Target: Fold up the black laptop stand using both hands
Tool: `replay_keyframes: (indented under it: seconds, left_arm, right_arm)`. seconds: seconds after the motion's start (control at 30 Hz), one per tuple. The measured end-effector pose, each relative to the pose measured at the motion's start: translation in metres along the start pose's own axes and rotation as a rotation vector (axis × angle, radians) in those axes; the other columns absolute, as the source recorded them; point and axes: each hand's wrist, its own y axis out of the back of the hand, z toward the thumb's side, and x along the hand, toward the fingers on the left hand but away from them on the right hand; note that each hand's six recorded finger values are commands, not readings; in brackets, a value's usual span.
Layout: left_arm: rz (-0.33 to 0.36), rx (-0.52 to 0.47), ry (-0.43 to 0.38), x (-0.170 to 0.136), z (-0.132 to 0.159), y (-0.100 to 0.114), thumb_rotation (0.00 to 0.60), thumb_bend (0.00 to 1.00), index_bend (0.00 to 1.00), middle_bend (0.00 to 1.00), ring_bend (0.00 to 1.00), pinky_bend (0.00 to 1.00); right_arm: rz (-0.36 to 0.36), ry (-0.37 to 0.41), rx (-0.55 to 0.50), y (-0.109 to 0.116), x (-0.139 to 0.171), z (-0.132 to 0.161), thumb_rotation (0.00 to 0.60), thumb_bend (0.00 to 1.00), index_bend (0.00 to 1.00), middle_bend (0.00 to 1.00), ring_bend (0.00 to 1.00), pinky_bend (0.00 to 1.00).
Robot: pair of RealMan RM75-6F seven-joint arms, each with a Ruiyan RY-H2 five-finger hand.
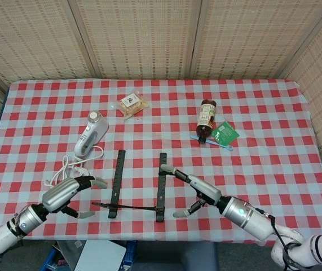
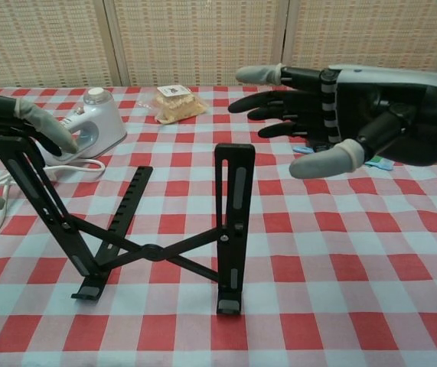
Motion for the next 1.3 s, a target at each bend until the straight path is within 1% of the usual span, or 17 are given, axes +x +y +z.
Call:
replay_keyframes:
  seconds: [0.1,0.3,0.47,0.6,0.77,1.0,1.13,1.3]
  left_arm:
    - [-0.007,0.040,0.008,0.005,-0.002,-0.009,0.600,0.21,0.30,0.23,0.22,0.28]
    - [-0.017,0.103,0.027,0.017,-0.007,-0.027,0.600,0.21,0.35,0.23,0.22,0.28]
    - [-0.022,0.128,0.047,0.026,-0.011,-0.039,0.600,0.22,0.39,0.23,0.22,0.28]
    - [-0.024,0.155,0.055,0.031,-0.013,-0.048,0.600,0.24,0.41,0.23,0.22,0.28]
    - [-0.030,0.171,0.077,0.039,-0.017,-0.061,0.600,0.25,0.42,0.23,0.22,0.28]
    - [-0.039,0.206,0.102,0.045,-0.024,-0.069,0.600,0.26,0.45,0.23,0.22,0.28]
    - [-0.041,0.208,0.114,0.046,-0.026,-0.071,0.600,0.28,0.47,0.23,0.22,0.28]
    - [-0.046,0.209,0.120,0.046,-0.027,-0.072,0.600,0.29,0.48,0.23,0.23,0.28]
  right_arm:
    - [-0.011,-0.015,0.013,0.005,0.001,0.000,0.600,0.07,0.00,0.11,0.00,0.03]
    - [-0.006,-0.047,0.017,0.005,0.001,-0.009,0.600,0.07,0.00,0.11,0.00,0.03]
    - [-0.010,-0.060,0.011,0.006,0.001,-0.015,0.600,0.07,0.00,0.11,0.00,0.03]
    - [-0.016,-0.058,0.008,0.008,0.001,-0.015,0.600,0.07,0.00,0.11,0.00,0.03]
    - [-0.017,-0.062,0.004,0.009,0.002,-0.017,0.600,0.07,0.00,0.11,0.00,0.03]
    - [-0.021,-0.063,-0.002,0.010,0.003,-0.019,0.600,0.07,0.00,0.11,0.00,0.03]
    - [-0.022,-0.065,-0.006,0.010,0.003,-0.020,0.600,0.07,0.00,0.11,0.00,0.03]
    - [-0.020,-0.062,-0.007,0.010,0.003,-0.020,0.600,0.07,0.00,0.11,0.00,0.03]
